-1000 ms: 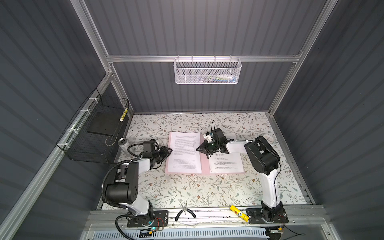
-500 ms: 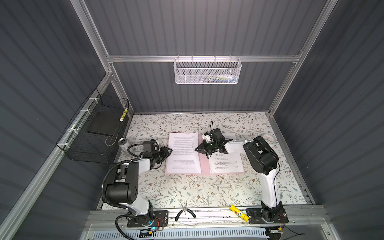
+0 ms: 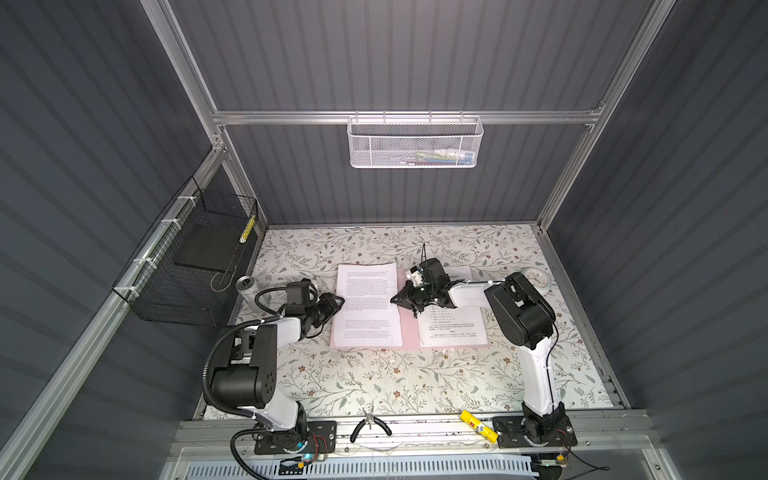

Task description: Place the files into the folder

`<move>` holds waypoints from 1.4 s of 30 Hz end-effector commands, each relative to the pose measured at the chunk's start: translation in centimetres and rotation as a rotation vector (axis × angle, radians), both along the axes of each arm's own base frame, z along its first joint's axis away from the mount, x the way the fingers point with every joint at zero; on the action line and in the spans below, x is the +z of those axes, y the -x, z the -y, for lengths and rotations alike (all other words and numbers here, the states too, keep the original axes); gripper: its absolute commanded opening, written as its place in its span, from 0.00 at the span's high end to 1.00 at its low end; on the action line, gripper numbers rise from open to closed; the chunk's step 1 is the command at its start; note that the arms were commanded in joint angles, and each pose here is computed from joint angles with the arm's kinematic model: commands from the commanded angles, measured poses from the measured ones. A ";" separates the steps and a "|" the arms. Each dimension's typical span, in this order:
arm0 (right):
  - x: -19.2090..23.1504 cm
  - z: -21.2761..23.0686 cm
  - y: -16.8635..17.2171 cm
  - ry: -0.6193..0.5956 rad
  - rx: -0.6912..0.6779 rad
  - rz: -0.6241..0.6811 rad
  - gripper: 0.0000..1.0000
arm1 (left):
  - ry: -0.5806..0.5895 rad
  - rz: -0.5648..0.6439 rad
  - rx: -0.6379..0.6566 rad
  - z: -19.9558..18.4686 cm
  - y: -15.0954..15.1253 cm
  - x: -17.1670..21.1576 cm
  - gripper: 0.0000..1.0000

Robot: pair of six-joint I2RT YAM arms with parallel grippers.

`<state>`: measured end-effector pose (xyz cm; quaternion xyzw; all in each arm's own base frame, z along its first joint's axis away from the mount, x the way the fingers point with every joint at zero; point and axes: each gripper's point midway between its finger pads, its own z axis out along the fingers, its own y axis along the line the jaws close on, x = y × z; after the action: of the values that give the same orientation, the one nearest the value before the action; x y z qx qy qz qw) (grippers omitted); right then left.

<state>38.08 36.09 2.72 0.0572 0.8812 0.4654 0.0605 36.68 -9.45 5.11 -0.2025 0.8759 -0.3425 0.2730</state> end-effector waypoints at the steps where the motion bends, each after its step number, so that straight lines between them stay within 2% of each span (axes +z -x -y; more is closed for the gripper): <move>1: 0.9 0.4 0.0 0.021 -0.029 0.022 1.00 | 0.008 0.008 0.002 0.2 0.0 0.2 0.53; 20: 0.2 0.0 0.2 0.028 -0.027 -0.011 1.00 | 0.025 0.017 -0.006 0.6 -0.2 0.3 0.53; 25: 2.8 1.2 -0.4 0.049 -0.071 0.065 0.68 | 0.017 0.028 -0.005 0.5 -0.5 0.9 0.54; 28: 5.3 1.6 -0.4 0.026 -0.064 0.107 0.59 | 0.000 0.029 -0.006 0.3 -0.8 1.1 0.54; 33: 8.0 4.2 -0.1 0.022 -0.096 0.135 0.54 | -0.001 0.033 -0.028 0.6 -1.4 1.4 0.54; 42: 9.5 13.0 -0.1 0.056 -0.239 0.145 0.53 | 0.029 0.051 -0.053 1.2 -2.0 1.7 0.56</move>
<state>38.53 25.22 12.60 0.1195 0.8670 0.4501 0.1772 38.29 -9.95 6.65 -0.1938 0.8687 -0.3554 0.2854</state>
